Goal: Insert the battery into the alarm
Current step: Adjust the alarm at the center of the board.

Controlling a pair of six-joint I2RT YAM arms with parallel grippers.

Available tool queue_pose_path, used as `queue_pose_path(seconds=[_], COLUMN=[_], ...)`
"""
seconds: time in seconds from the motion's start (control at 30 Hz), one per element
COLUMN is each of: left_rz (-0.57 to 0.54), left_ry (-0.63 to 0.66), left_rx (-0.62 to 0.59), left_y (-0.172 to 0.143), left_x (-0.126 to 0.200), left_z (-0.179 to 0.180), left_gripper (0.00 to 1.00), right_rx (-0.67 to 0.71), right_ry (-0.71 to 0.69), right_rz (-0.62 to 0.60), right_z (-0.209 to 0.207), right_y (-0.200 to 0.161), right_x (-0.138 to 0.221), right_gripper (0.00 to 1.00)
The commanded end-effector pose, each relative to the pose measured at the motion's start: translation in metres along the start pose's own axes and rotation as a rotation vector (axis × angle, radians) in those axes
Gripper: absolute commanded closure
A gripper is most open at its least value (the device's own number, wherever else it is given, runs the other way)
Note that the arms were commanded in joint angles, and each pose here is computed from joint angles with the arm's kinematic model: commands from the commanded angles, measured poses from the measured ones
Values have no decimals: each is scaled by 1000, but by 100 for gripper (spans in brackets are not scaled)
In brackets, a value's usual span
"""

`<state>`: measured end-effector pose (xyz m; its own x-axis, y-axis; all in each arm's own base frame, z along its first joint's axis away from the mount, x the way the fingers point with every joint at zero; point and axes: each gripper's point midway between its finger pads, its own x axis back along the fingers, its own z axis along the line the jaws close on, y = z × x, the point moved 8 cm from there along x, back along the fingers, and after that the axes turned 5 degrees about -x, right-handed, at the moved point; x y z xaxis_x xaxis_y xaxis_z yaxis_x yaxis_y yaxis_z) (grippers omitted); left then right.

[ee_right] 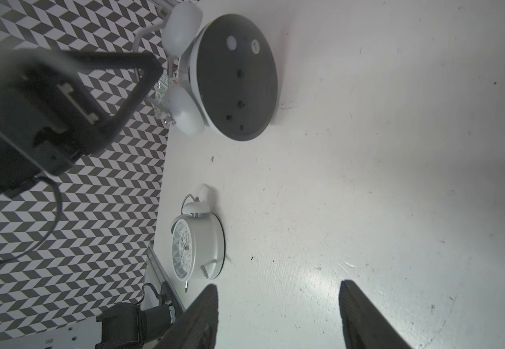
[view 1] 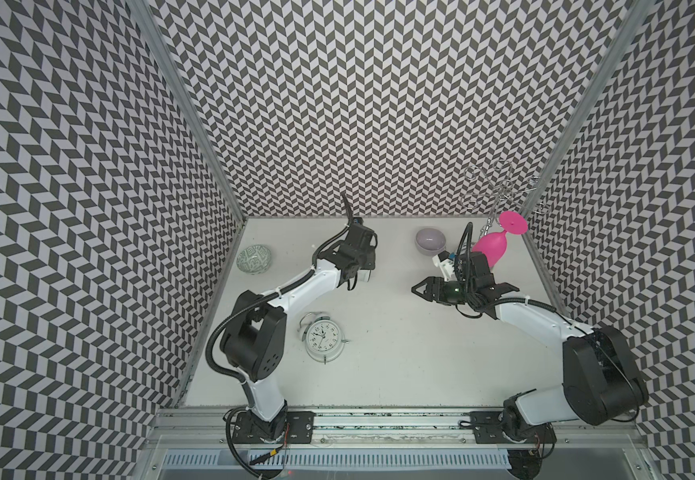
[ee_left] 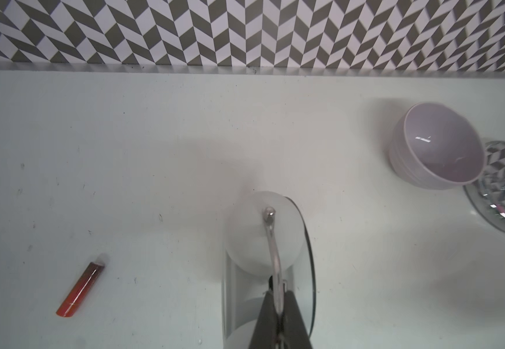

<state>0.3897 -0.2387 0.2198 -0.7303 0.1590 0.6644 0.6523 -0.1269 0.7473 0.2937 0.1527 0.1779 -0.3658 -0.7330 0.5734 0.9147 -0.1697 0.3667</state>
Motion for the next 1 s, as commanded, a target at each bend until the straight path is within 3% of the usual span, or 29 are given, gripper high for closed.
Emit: queue_pose_path(seconds=[0.0,0.17,0.4,0.6,0.7,0.77,0.97], left_rz=[103,138,188,209,216,211,122], left_ry=[190,179,-62,-151,-177,-183,-242], left_rx=[-155,-213,-120,-80,-53,-27,4], left_y=[-19,-26,-32,-28,-27,-23,-3], left_x=[-16,-34,-66,-92,-100,-99,-57], left_z=[-8,-37,-62,-63,-57,-53,-48], left_gripper=[100,100,100,91,73,47,25], right_rx=[78,101,109,102,107,113,147], right_ry=[51,35,40,43,37,31,47], right_rz=[-51,-61,-68,-75,-89,-101,-131], right_z=[12,13,11,10,11,12,18], right_y=[4,-3,-17,-21,-19,-17,-12], right_x=[10,19,28,30,31,33,35], right_gripper=[36,36,37,37,38,38,40])
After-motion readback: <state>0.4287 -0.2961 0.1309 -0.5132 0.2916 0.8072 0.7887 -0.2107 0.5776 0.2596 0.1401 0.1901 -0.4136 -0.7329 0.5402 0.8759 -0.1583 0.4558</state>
